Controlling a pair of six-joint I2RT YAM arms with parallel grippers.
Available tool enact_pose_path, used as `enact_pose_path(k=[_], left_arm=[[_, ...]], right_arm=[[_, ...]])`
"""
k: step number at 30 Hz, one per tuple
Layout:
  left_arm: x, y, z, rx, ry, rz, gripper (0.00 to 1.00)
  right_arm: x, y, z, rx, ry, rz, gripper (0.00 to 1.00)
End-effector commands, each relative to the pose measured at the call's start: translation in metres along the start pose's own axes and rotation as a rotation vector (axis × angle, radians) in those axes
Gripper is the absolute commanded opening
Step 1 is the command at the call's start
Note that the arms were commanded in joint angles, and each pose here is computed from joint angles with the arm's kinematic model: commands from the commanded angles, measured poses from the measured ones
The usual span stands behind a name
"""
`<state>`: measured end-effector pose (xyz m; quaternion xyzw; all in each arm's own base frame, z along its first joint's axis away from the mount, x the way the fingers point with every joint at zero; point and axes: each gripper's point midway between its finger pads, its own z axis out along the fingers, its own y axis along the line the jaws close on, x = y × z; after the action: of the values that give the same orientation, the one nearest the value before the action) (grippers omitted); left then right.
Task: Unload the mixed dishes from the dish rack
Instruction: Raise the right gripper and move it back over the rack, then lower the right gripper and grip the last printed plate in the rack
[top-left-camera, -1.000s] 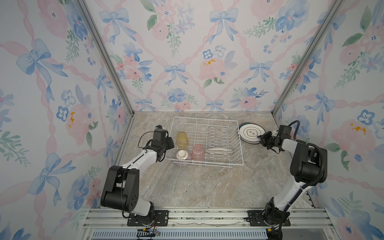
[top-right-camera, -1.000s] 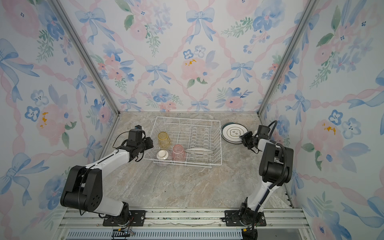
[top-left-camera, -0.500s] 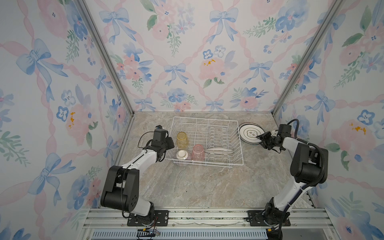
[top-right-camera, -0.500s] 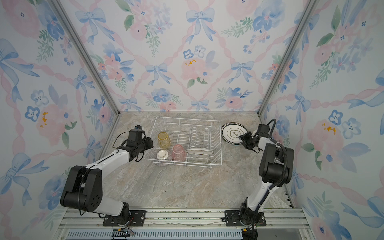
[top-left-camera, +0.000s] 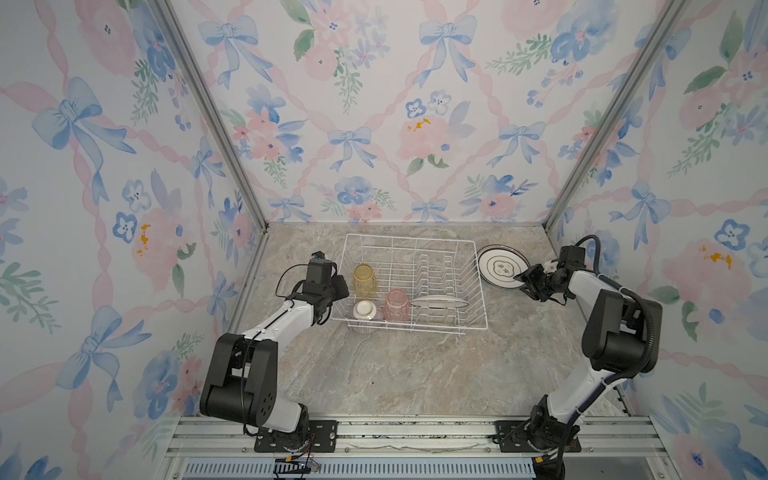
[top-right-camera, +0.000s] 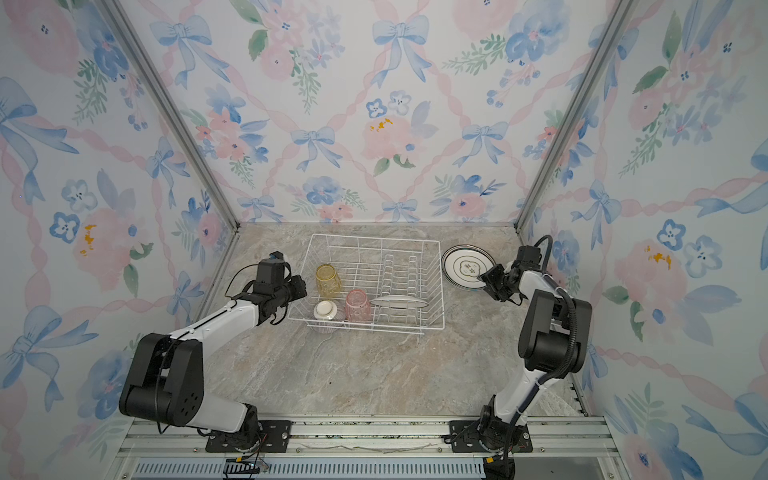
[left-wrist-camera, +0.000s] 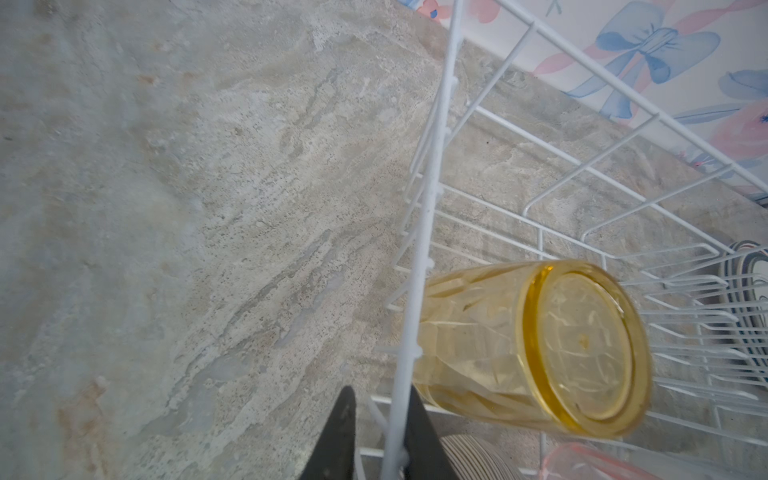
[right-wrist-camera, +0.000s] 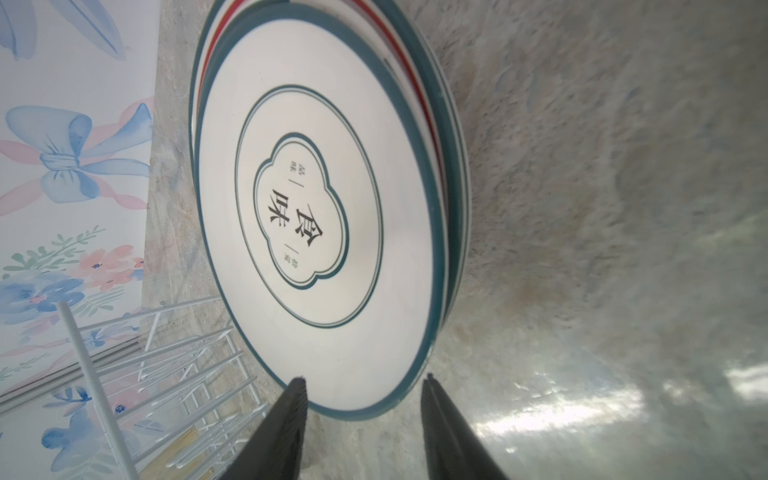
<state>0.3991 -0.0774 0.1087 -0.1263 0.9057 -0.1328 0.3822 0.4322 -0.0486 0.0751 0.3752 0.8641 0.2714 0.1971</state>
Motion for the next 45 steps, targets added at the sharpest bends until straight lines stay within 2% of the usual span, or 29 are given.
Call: enact_pose_path(k=[1,5,8,12,17,20,27,35,45], left_arm=[[0.032,0.01,-0.001,-0.032,0.098,-0.005,0.21],[0.033,0.01,-0.002,-0.032,0.099,-0.003,0.21],[0.034,0.011,-0.002,-0.033,0.098,-0.003,0.21],[0.033,0.011,-0.004,-0.032,0.092,-0.005,0.21],[0.033,0.01,-0.003,-0.03,0.097,-0.004,0.21],[0.035,0.01,-0.001,-0.025,0.106,0.001,0.21],[0.033,0.005,0.001,-0.006,0.113,0.016,0.21],[0.032,0.002,0.002,0.006,0.116,0.023,0.21],[0.033,0.003,0.004,0.0,0.121,0.023,0.21]], right_arm=[[0.003,0.013,-0.017,-0.003,-0.017,-0.037,0.48],[0.001,0.016,-0.035,0.007,-0.046,-0.107,0.47],[0.0,0.038,-0.063,-0.025,-0.113,-0.233,0.44],[0.025,0.087,-0.104,-0.033,-0.174,-0.575,0.41],[0.125,0.152,-0.136,-0.173,-0.166,-1.16,0.41],[0.171,0.163,-0.146,-0.225,-0.147,-1.344,0.4],[0.24,0.16,-0.14,-0.099,-0.037,-1.724,0.38],[0.266,0.15,-0.107,0.018,0.086,-1.923,0.39],[0.269,0.156,-0.081,0.092,0.115,-2.043,0.38]])
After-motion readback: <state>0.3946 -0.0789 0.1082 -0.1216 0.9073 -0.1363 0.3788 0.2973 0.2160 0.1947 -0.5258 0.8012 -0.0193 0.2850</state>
